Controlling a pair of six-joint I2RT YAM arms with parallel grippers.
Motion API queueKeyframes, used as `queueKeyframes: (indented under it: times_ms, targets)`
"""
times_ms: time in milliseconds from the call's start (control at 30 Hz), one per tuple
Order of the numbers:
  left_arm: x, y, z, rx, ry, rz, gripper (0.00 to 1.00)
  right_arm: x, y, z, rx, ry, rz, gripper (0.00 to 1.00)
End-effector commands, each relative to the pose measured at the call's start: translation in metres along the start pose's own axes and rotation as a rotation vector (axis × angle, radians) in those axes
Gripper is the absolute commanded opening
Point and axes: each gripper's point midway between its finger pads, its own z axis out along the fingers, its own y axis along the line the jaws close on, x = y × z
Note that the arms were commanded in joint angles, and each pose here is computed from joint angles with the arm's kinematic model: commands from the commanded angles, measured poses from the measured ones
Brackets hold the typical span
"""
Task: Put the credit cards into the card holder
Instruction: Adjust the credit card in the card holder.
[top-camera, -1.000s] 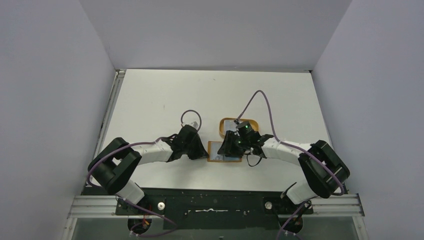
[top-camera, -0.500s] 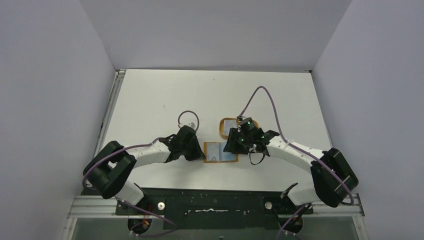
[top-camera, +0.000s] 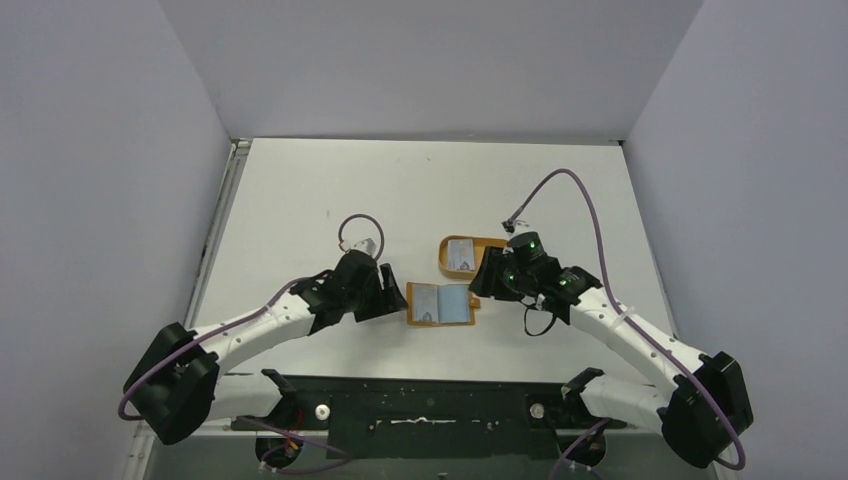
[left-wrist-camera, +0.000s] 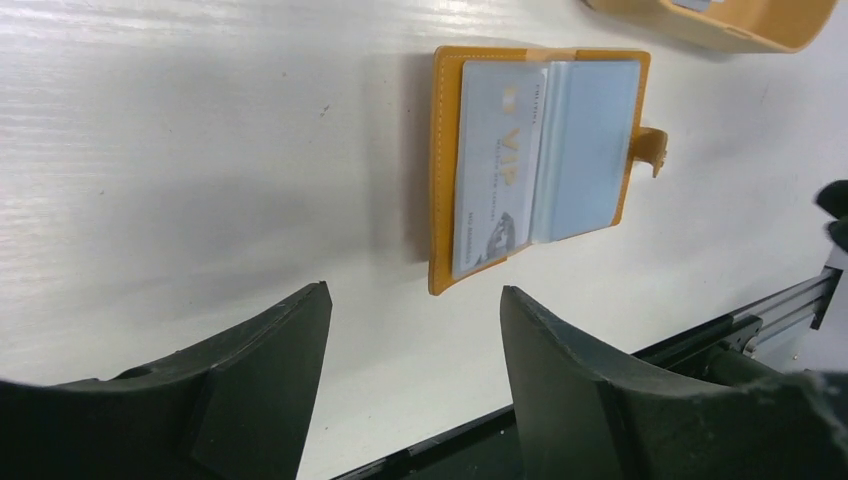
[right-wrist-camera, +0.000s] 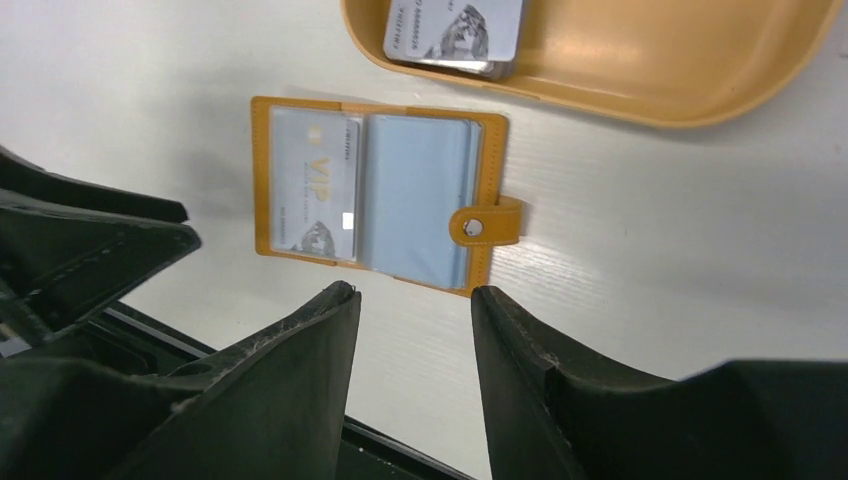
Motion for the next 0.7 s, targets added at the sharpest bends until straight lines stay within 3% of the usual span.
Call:
queueKeyframes:
  times_ms: [0,267,433,667]
  targets:
    - [-0.019,-0.014,-0.015,0.026,-0.078,0.037,0.62,0.004,-0.002,0.007,-0.017,-0.009,-0.001,0.46]
    - [-0.015,-0.04,0.005,0.059,-0.034,0.074,0.58,0.019,0.015,0.031,-0.057,0.03,0.023,0.45]
    - [-0.014,-0.027,0.014,-0.001,-0.035,0.054,0.48,0.017,0.035,0.039,-0.117,0.039,0.035,0.41]
    - [-0.013,0.002,0.022,-0.07,-0.043,0.008,0.32,0.017,0.055,0.059,-0.139,0.079,0.031,0.22]
